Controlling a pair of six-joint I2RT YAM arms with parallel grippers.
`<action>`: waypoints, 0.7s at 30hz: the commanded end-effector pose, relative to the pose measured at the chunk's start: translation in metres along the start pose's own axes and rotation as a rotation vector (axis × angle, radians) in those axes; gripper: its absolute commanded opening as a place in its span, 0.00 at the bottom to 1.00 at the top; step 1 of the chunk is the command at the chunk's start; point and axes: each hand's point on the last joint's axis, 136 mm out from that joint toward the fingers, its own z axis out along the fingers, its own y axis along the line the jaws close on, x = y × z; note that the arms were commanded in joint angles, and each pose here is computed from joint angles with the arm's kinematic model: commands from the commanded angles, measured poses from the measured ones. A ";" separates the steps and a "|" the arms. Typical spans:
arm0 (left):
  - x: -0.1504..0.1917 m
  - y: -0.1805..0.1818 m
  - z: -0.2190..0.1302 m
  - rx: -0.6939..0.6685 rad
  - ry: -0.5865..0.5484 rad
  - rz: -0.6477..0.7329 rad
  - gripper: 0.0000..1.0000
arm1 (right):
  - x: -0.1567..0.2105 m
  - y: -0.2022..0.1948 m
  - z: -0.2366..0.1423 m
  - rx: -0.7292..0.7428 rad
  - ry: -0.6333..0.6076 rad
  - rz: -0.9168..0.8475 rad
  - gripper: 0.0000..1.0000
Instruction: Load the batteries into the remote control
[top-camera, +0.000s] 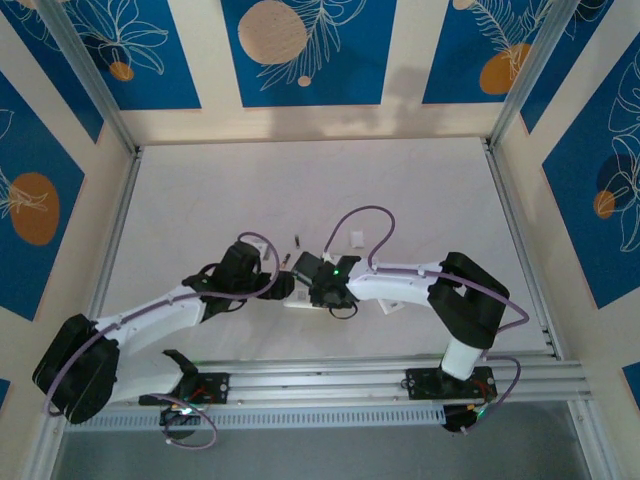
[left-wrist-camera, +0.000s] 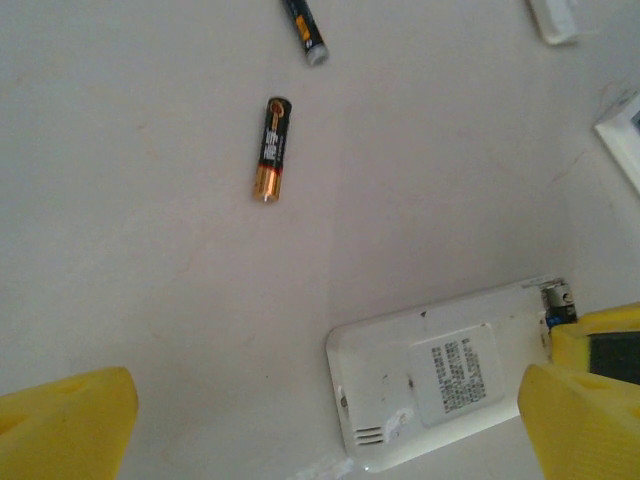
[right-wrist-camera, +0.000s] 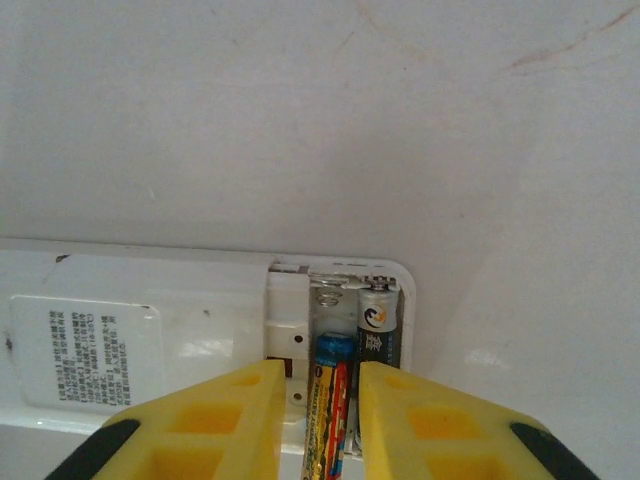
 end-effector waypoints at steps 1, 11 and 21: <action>0.005 -0.008 0.005 0.044 0.023 -0.009 0.93 | 0.000 0.001 -0.015 -0.014 0.010 0.006 0.24; 0.020 -0.019 0.024 0.096 0.141 -0.039 0.73 | 0.017 -0.004 -0.013 -0.013 0.060 0.006 0.21; 0.026 -0.027 0.032 0.136 0.189 -0.064 0.64 | 0.023 -0.007 -0.001 0.020 0.077 -0.001 0.18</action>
